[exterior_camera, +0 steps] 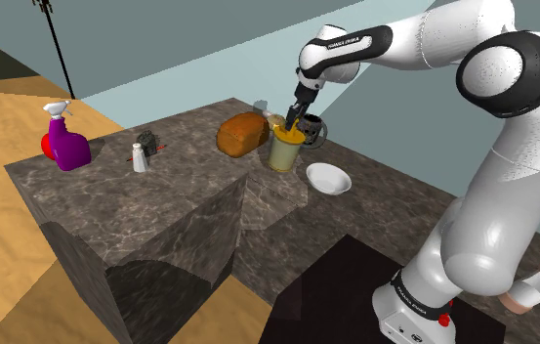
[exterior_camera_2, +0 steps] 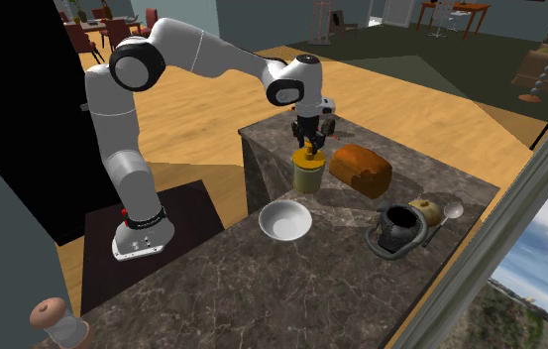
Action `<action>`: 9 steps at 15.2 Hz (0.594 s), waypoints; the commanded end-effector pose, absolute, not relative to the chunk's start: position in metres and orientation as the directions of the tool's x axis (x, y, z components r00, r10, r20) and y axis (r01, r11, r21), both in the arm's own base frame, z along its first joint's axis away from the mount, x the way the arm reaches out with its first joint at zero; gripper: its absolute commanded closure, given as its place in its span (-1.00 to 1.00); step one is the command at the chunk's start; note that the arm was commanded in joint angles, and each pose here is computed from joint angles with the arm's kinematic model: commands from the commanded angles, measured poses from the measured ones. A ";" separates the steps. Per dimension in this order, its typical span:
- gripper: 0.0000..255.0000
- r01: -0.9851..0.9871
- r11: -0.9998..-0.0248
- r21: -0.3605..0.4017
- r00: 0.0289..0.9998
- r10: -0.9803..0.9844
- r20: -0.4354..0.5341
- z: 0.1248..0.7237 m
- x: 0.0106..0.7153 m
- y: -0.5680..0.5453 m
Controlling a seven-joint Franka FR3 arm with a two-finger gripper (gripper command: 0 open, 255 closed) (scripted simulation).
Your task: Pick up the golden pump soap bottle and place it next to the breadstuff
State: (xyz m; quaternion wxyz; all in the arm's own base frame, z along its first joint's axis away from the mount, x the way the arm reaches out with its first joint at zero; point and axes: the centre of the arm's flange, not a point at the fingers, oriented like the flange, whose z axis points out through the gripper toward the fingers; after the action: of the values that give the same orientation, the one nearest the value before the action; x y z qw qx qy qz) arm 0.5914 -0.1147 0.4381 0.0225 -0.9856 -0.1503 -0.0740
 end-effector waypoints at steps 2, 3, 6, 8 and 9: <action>1.00 0.300 -0.954 -0.021 0.944 0.293 0.154 0.422 0.592 -0.114; 1.00 0.300 -0.954 -0.021 0.944 0.293 0.154 0.417 0.592 -0.114; 1.00 0.300 -0.954 -0.021 0.944 0.293 0.154 0.401 0.592 -0.114; 1.00 0.300 -0.954 -0.021 0.944 0.293 0.154 0.390 0.592 -0.114; 1.00 0.300 -0.954 -0.021 0.944 0.293 0.154 0.385 0.592 -0.114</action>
State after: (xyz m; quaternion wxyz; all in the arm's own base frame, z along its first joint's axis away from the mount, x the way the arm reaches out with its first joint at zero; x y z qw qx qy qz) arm 0.5920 -0.1152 0.3892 0.0225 -0.9856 -0.1503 -0.0739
